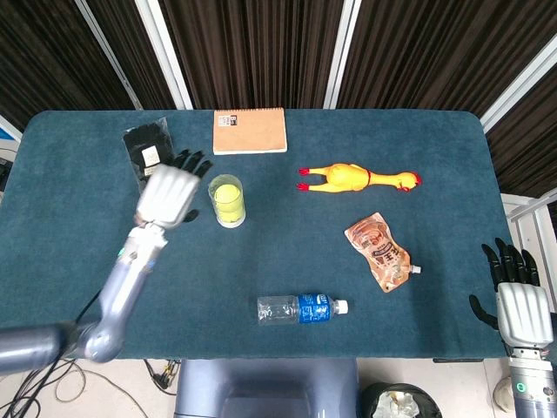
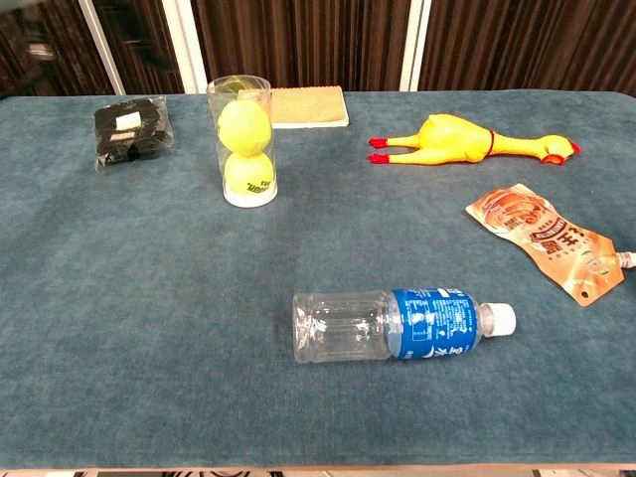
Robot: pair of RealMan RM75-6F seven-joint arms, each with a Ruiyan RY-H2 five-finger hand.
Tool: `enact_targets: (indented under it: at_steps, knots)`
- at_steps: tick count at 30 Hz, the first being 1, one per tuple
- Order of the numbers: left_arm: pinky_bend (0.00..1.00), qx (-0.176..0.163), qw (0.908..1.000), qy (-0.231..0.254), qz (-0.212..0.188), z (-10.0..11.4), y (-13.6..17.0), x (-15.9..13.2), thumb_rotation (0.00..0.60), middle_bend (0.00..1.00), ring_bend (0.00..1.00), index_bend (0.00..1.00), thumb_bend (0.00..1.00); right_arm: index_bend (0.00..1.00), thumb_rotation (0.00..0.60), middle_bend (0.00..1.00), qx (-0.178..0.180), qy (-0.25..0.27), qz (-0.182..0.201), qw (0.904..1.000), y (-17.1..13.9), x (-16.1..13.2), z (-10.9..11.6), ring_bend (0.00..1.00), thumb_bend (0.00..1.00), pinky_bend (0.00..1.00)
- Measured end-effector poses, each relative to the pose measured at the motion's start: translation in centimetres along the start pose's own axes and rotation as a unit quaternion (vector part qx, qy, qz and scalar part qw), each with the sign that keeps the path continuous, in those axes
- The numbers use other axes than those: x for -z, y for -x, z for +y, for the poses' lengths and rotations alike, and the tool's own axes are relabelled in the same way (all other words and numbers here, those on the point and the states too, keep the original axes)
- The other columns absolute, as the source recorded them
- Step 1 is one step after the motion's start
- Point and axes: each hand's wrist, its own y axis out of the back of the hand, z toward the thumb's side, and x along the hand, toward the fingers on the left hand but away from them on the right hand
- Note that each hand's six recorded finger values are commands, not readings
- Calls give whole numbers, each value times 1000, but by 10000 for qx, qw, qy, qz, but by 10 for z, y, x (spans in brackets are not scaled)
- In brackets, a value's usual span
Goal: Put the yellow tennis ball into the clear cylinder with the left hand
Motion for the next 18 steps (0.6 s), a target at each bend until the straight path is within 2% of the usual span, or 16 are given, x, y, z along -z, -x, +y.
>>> enact_targets:
  at_steps: [7, 9, 15, 18]
  knots:
    - [229, 396, 9975, 331, 473, -36, 90, 59, 600, 84, 119, 212, 49, 106, 600, 0, -56, -55, 65, 9999, -2, -5, -3, 5, 352, 0]
    - [226, 363, 9968, 464, 536, -45, 114, 72, 600, 83, 118, 212, 48, 106, 600, 0, -72, -69, 81, 9999, -2, -5, -3, 6, 352, 0]
    - [209, -35, 9959, 746, 505, -63, 160, 109, 600, 78, 96, 209, 48, 106, 600, 0, -63, -70, 102, 9999, -2, -7, -4, 5, 352, 0]
    - [206, -23, 9951, 789, 595, -79, 185, 130, 600, 85, 94, 208, 48, 106, 600, 0, -71, -67, 122, 9999, -3, -7, -4, 5, 352, 0]
